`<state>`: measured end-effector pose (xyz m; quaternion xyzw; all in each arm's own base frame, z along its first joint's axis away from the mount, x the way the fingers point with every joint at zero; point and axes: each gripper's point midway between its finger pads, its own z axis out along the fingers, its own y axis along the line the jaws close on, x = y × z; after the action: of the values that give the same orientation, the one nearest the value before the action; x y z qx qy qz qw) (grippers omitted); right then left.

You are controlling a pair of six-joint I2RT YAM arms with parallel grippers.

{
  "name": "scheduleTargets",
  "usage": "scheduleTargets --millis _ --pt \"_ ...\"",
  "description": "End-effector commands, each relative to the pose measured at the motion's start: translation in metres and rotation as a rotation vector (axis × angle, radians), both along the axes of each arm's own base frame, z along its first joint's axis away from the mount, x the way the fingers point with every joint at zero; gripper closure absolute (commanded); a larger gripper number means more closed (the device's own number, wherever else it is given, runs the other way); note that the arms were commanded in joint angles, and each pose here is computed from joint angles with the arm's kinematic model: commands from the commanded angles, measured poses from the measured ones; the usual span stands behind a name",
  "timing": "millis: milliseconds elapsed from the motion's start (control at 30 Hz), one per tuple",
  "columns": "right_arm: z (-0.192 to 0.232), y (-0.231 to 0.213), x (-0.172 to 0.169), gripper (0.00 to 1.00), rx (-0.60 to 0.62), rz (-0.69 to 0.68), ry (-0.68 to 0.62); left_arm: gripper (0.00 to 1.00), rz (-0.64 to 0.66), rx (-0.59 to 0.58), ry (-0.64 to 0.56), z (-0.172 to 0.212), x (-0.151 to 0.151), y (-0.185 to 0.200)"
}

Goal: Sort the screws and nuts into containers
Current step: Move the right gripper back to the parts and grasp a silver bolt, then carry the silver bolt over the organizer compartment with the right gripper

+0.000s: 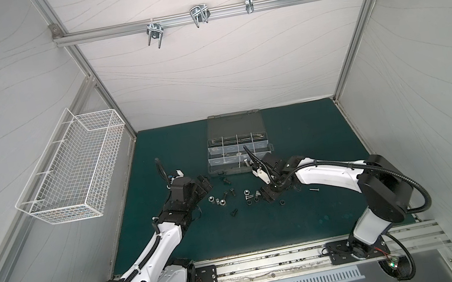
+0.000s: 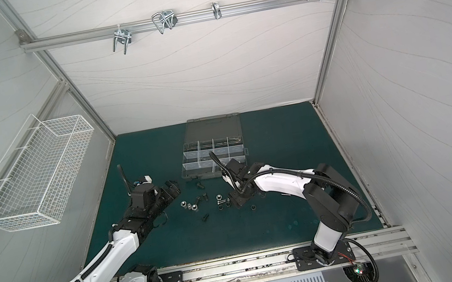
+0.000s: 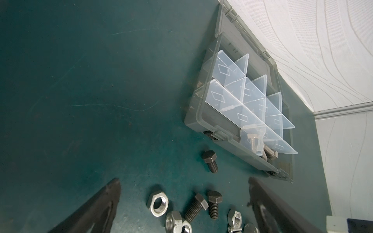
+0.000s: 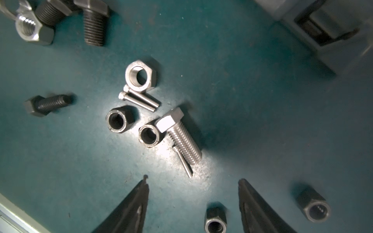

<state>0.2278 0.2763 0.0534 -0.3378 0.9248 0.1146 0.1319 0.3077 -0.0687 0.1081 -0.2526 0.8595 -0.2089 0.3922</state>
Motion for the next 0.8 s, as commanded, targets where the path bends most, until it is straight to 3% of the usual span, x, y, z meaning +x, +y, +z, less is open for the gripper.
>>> scheduleTargets --millis 0,400,767 --pt "-0.002 0.008 0.001 0.33 -0.007 0.015 0.012 0.0 0.021 -0.004 -0.054 0.016 0.011 0.001" --pt "-0.014 0.025 0.013 0.52 -0.012 0.025 0.03 0.0 0.02 0.005 -0.054 0.018 0.012 0.001" --pt "-0.026 0.021 0.014 0.62 -0.047 0.024 0.039 0.0 0.02 0.013 -0.056 0.019 0.012 0.002"
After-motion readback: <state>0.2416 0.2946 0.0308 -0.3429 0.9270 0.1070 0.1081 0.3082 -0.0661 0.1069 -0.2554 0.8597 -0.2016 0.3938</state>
